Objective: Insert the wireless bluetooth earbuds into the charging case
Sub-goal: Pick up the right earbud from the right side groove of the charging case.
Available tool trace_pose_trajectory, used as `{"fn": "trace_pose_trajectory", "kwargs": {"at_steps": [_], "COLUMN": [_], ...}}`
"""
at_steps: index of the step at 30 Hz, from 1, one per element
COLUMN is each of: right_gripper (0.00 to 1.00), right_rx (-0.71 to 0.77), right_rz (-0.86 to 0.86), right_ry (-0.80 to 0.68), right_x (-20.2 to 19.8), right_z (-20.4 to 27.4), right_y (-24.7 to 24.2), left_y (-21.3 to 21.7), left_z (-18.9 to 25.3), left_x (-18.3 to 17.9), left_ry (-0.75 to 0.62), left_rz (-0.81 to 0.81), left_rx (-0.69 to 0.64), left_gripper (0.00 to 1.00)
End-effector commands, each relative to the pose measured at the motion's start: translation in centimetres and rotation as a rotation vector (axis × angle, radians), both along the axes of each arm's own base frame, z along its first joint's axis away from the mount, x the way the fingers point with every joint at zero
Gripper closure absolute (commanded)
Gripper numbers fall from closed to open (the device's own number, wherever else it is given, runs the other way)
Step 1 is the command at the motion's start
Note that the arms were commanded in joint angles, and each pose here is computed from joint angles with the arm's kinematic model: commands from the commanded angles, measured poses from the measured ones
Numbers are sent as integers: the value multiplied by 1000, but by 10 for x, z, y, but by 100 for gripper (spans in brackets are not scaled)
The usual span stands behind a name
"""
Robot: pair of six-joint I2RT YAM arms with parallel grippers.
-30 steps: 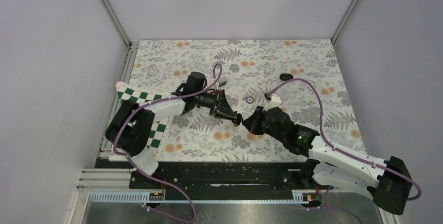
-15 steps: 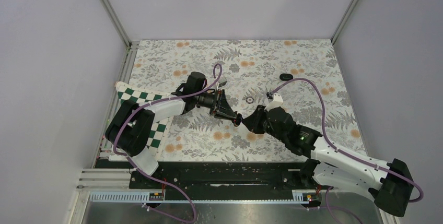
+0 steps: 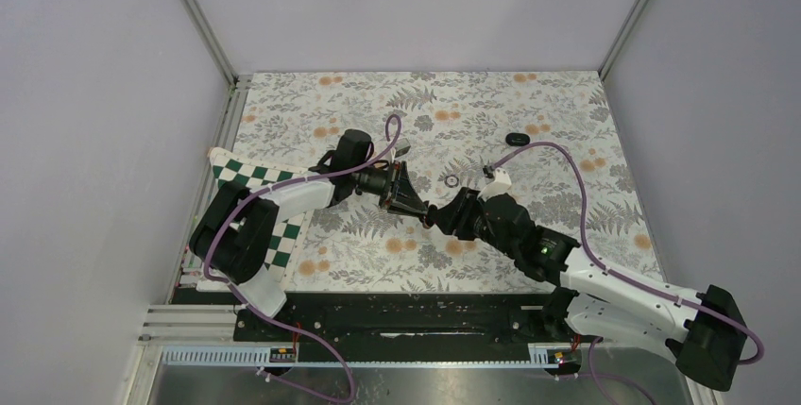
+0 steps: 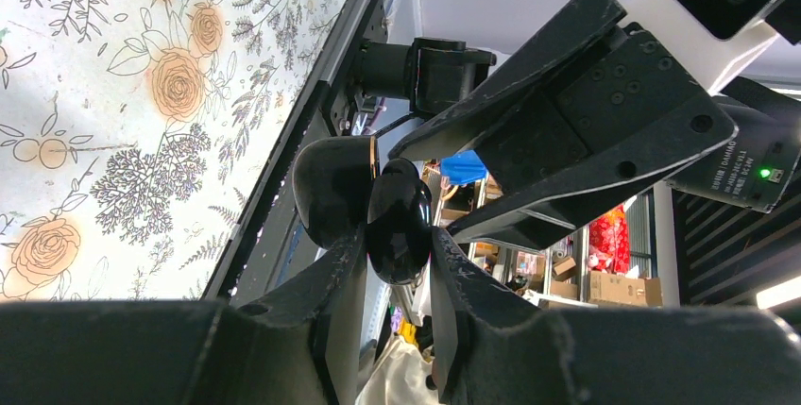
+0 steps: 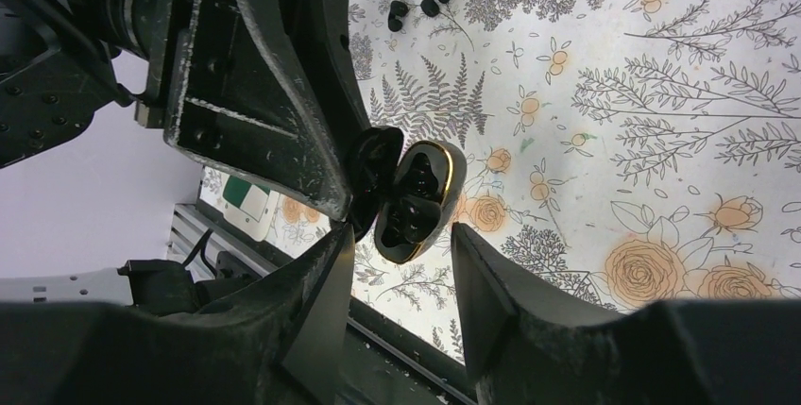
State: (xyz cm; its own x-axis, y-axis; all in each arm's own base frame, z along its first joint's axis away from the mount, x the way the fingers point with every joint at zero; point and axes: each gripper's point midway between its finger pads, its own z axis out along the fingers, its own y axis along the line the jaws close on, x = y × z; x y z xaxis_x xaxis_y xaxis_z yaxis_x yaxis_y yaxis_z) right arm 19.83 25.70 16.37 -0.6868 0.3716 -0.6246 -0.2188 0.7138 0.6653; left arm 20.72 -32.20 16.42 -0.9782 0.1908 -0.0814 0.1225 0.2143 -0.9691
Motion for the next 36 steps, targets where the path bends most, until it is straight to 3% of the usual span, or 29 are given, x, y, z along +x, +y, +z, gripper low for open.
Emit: {"fn": "trace_pose_trajectory", "kwargs": {"at_steps": [1, 20, 36], "right_gripper": [51, 68, 97], "right_rx": [48, 52, -4], "right_rz": [-29, -31, -13], "right_ry": [-22, -21, -82], "right_x": [7, 10, 9], "right_z": [6, 5, 15], "right_y": [3, 6, -3], "left_y": [1, 2, 4], "left_z": [25, 25, 25], "left_x": [-4, -5, -11], "left_ry": [-77, -77, -69], "left_rz": [-23, -25, -61], "left_rx": [-65, -66, -82], "left_gripper": [100, 100, 100]}}
